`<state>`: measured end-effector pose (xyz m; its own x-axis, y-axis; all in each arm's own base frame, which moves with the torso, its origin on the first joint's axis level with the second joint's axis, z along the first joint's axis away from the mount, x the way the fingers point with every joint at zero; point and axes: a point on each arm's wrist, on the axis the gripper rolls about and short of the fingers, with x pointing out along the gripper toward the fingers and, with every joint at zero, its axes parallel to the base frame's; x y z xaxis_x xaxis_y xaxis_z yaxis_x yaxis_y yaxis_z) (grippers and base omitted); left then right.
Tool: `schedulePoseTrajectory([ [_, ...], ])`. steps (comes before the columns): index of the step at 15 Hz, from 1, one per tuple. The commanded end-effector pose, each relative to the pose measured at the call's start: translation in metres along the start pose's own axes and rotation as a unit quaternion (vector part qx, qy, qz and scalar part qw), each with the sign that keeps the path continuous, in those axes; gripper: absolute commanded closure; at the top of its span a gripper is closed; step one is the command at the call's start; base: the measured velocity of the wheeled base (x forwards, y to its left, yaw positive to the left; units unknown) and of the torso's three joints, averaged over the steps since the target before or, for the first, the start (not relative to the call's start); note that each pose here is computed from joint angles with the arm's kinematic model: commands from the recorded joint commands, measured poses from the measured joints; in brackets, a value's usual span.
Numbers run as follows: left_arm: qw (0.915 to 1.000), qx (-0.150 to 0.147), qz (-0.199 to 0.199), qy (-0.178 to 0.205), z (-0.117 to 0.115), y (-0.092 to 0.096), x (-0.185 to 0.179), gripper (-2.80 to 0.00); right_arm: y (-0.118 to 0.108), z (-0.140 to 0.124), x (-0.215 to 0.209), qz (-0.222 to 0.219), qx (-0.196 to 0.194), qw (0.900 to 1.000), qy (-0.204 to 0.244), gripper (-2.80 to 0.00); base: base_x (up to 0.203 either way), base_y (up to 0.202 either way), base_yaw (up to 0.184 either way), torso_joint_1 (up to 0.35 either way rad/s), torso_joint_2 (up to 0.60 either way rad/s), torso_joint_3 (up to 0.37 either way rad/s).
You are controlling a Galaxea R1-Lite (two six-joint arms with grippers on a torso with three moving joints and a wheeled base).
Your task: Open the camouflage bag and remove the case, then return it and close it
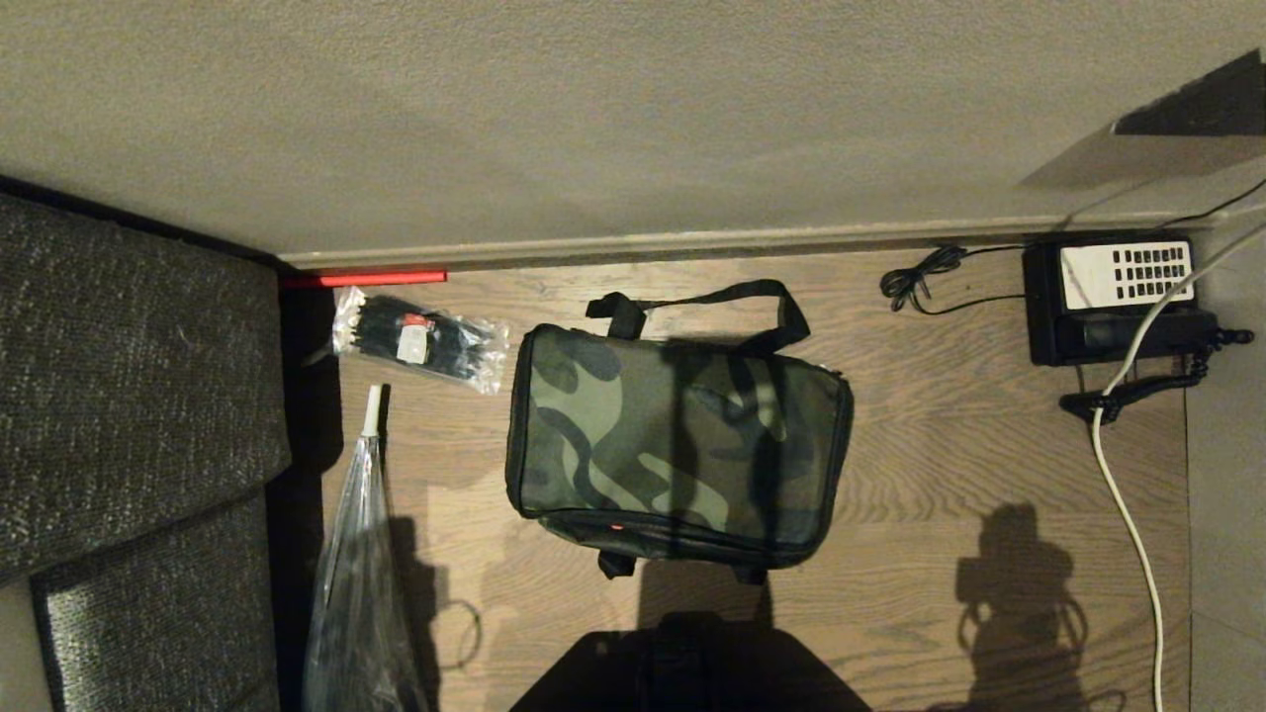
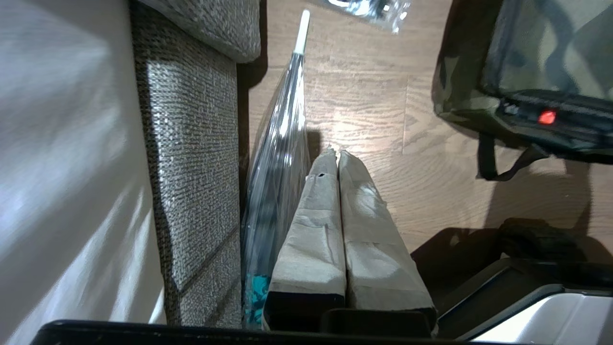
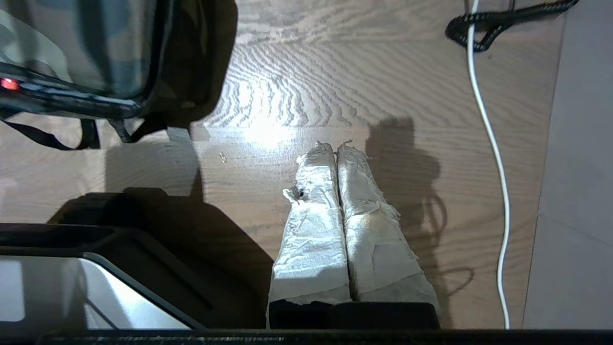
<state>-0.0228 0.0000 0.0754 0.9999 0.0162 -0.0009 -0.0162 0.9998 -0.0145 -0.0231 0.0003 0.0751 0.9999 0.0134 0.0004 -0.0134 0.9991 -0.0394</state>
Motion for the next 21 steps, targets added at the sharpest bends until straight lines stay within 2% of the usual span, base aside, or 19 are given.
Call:
schedulePoseTrajectory([
  [1, 1.0, -0.001, 0.0, 0.0, -0.0004, 0.0, 0.0001, 0.0, 0.0, 0.0, 0.0, 0.001, 0.0, 1.0, 0.0, 0.0, 0.0, 0.0, 0.0, 0.003, 0.0, 0.184],
  [21, 1.0, -0.001, 0.0, 0.0, -0.0004, 0.0, 0.0001, 0.0, 0.0, -0.0001, 0.0, 0.0, 0.001, 1.0, 0.001, 0.0, 0.0, 0.0, 0.0, 0.002, 0.0, 0.201],
])
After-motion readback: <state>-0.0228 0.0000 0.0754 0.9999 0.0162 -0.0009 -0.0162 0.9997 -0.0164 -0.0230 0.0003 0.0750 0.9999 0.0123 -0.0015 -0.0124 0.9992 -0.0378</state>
